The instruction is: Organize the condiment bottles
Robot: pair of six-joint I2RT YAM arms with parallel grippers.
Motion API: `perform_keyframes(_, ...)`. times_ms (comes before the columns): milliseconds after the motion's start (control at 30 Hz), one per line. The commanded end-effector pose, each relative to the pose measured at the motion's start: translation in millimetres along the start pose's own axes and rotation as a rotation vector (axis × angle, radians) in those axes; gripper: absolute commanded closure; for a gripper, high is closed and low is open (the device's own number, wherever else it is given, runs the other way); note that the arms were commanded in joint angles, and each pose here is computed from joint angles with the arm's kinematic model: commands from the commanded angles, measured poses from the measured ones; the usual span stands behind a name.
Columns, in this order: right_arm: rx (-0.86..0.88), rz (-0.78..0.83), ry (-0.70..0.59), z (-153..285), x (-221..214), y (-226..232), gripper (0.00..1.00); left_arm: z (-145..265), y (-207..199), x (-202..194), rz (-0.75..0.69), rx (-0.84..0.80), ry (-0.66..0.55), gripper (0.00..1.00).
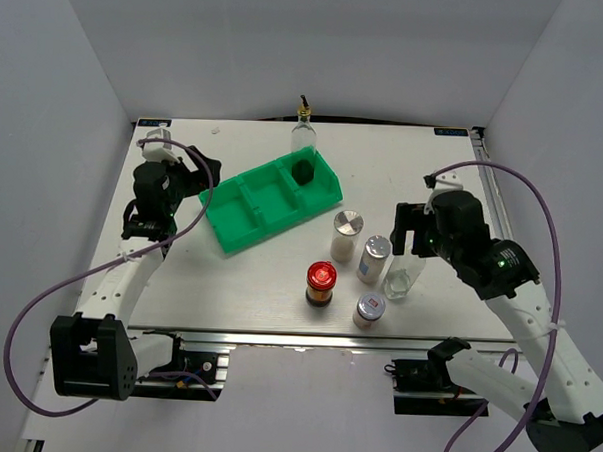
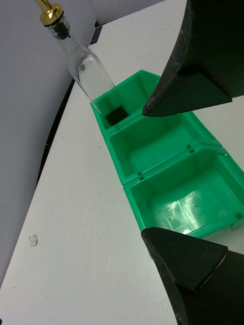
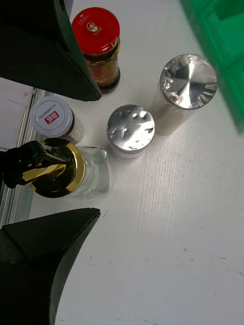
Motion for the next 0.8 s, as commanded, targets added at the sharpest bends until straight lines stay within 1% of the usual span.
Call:
perform_keyframes(0, 0.015, 0.022, -0.018, 0.3, -3.7, -2.3, 0.11, -2.8, -1.1, -2.3, 0.001, -0.012, 0.007, 0.02)
perform_keyframes(67, 0.014, 0.034, -0.040, -2.0, -4.0, -4.3, 0.11, -5.2, -0.2, -4.3, 0.002, -0.008, 0.016, 0.02)
perform_keyframes(133, 0.017, 0.059, -0.060, -3.2, -2.3, -5.3, 0.15, -6.9, 0.4, -6.3, 0.006, -0.008, 0.025, 0.02)
perform_keyframes(300, -0.027, 0.087, -0.088, -14.7, -3.5, -12.7, 0.19, -10.3, -1.4, -9.7, 0.010, -0.021, 0.046, 0.02)
perform_keyframes(433, -0.014, 0.086, -0.115, -14.8, -1.4, -11.7, 0.26, -11.5, -0.6, -10.9, 0.009, -0.021, 0.049, 0.02)
perform_keyframes(500, 0.007, 0.094, -0.131, -13.9, -0.6, -10.1, 0.28, -12.3, -0.4, -12.4, 0.010, -0.021, 0.054, 0.02)
perform_keyframes(567, 0.028, 0.092, -0.178, -13.3, 1.5, -9.8, 0.31, -12.8, -0.6, -12.7, 0.009, -0.024, 0.057, 0.02)
perform_keyframes(700, 0.056, 0.099, -0.223, -10.3, 3.2, -9.2, 0.44, -12.5, -1.0, -13.7, 0.008, -0.024, 0.064, 0.02)
perform_keyframes(767, 0.061, 0.100, -0.223, -8.4, 2.1, -9.6, 0.44, -11.5, -0.6, -13.1, 0.008, -0.023, 0.062, 0.02)
Point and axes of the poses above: each gripper's point midway between its finger pads, its own z axis back along the fingers, its own y axis along the line the jaws close on, x = y × z, the point moved 4 cm from there along z, back along the fingers, and after that the axes turned 14 degrees about -z, right-handed, at the moved point
